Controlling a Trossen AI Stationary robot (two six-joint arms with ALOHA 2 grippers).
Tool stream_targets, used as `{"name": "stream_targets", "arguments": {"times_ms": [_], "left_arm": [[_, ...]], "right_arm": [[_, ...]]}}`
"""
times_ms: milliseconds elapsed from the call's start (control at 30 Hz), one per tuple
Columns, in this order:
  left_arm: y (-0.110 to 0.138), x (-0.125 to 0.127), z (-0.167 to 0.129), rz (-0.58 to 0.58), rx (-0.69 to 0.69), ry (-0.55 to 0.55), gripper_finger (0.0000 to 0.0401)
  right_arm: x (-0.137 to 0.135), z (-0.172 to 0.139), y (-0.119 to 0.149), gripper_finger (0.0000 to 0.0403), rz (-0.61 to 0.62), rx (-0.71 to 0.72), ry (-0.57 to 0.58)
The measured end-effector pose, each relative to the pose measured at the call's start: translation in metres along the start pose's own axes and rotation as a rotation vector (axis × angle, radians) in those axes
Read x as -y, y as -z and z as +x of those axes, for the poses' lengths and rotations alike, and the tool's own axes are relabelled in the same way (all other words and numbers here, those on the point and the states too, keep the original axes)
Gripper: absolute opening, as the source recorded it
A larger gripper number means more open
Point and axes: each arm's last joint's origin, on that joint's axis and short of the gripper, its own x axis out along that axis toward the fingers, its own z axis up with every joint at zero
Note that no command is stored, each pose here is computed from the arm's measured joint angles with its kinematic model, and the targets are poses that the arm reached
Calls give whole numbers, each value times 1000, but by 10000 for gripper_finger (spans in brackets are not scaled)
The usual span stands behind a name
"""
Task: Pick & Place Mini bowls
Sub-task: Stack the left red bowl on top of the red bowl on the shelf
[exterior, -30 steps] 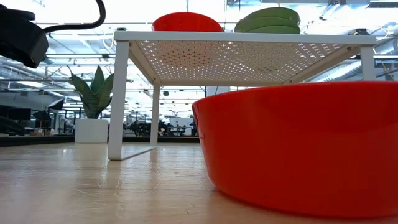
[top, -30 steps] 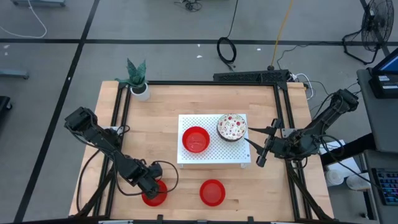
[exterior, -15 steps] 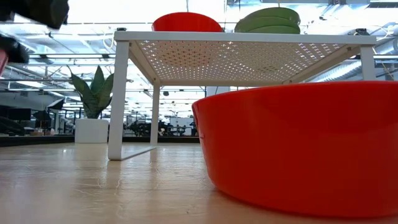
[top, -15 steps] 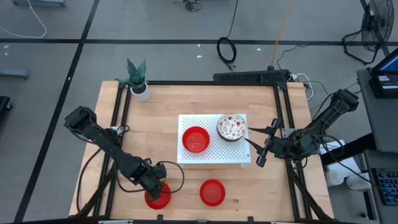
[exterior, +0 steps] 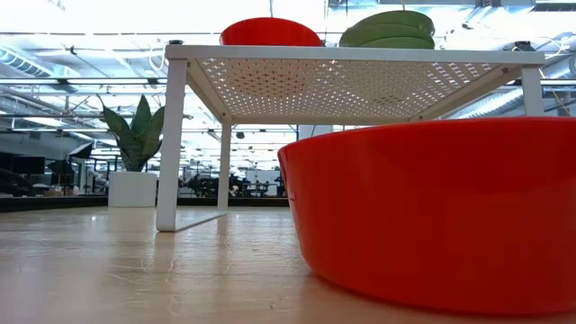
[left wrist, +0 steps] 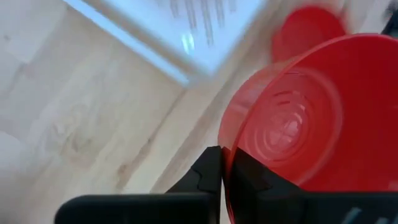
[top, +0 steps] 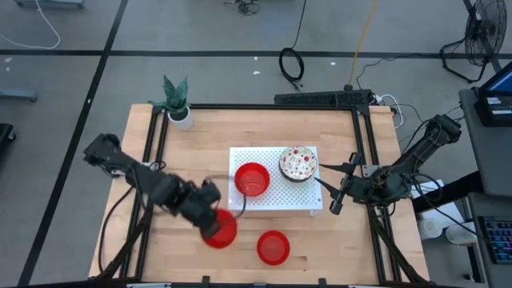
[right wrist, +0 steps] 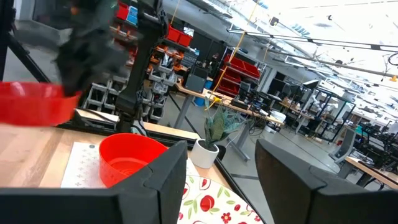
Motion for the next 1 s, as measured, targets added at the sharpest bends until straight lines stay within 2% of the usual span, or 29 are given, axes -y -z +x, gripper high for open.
{"name": "stream_targets", "arguments": {"times_ms": [100, 233, 367, 500, 700, 800, 900, 1000], "left_arm": [[-23, -5, -19, -62, 50, 25, 13], [-51, -14, -36, -45, 102, 69, 8], [-74, -28, -43, -45, 102, 101, 19], [-95, -46, -42, -65, 61, 130, 7], [-119, -68, -43, -63, 79, 146, 20], [-128, -77, -43, -66, 103, 140, 15], [-135, -84, -44, -79, 139, 131, 6], [-141, -87, -42, -93, 176, 120, 18]], "right_arm": [[0, 0, 0, 176, 0, 0, 0], [0, 0, 0, 176, 0, 0, 0], [0, 0, 1, 176, -10, -5, -2], [-1, 0, 1, 176, -14, -6, -3], [-1, 0, 1, 176, -14, -6, -3], [-1, 0, 1, 176, -14, -6, -3], [-1, 0, 1, 176, -14, -6, -3], [-1, 0, 2, 176, -21, -9, -5]]}}
